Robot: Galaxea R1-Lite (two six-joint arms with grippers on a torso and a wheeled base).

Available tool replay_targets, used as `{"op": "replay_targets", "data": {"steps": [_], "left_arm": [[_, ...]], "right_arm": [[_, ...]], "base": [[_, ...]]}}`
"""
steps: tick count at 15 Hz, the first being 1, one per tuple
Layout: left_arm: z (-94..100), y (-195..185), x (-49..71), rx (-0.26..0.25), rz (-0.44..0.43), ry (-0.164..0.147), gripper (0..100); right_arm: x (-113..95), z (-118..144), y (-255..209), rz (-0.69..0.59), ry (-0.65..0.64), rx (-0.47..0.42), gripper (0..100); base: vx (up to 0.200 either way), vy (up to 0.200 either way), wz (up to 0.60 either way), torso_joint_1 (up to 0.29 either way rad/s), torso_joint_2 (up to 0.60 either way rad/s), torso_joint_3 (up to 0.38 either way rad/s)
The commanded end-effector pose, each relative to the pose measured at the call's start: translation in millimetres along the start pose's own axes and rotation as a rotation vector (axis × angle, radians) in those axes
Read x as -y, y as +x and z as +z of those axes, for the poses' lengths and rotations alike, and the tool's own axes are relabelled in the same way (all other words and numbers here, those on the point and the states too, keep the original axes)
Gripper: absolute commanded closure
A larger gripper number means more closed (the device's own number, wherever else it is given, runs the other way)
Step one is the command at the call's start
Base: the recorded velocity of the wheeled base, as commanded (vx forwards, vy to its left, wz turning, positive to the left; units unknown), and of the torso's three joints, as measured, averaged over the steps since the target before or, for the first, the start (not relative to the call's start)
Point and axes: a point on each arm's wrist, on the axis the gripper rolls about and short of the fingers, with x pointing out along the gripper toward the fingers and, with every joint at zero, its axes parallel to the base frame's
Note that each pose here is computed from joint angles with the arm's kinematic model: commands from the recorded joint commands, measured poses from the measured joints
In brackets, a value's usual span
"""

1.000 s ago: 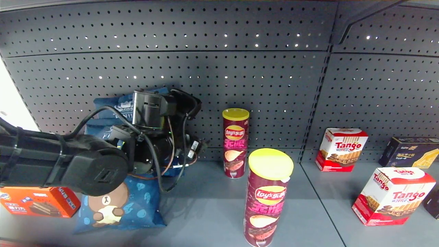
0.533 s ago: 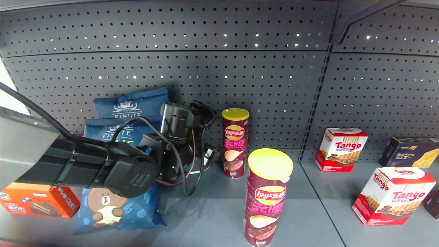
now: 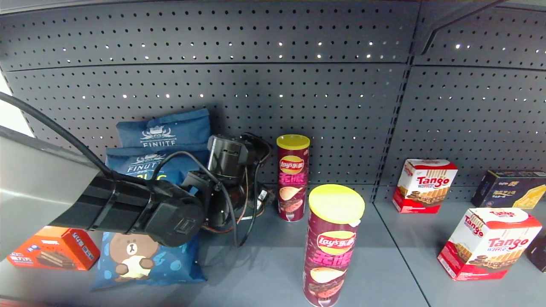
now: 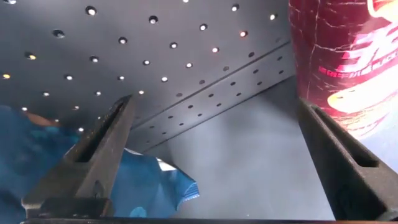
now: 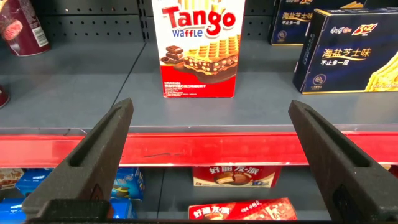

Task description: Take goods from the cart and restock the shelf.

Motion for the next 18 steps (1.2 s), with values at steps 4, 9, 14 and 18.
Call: {"op": "replay_targets", "data": {"steps": [4, 9, 14, 18], "left_arm": [[-3.0, 7, 1.1, -0.008, 0.004, -0.009, 0], [-6.9, 15, 4.4, -0.023, 0.002, -0.009, 0], [-7.3, 22, 11.0, -0.025, -0.009, -0.003, 0], [-6.3, 21, 15.1, -0.021, -0.018, 0.002, 0]], "right_arm": [[0, 0, 0, 0.000, 0.000, -0.001, 0], [0, 0, 0, 0.000, 0.000, -0.001, 0], [0, 0, 0, -0.001, 0.000, -0.001, 0], [0, 0, 0, 0.000, 0.000, -0.001, 0]], "base": [[0.000, 0.000, 0.00, 0.000, 0.00, 0.000], [0.000, 0.000, 0.00, 0.000, 0.00, 0.000], [0.000, 0.000, 0.00, 0.000, 0.00, 0.000], [0.000, 0.000, 0.00, 0.000, 0.00, 0.000]]}}
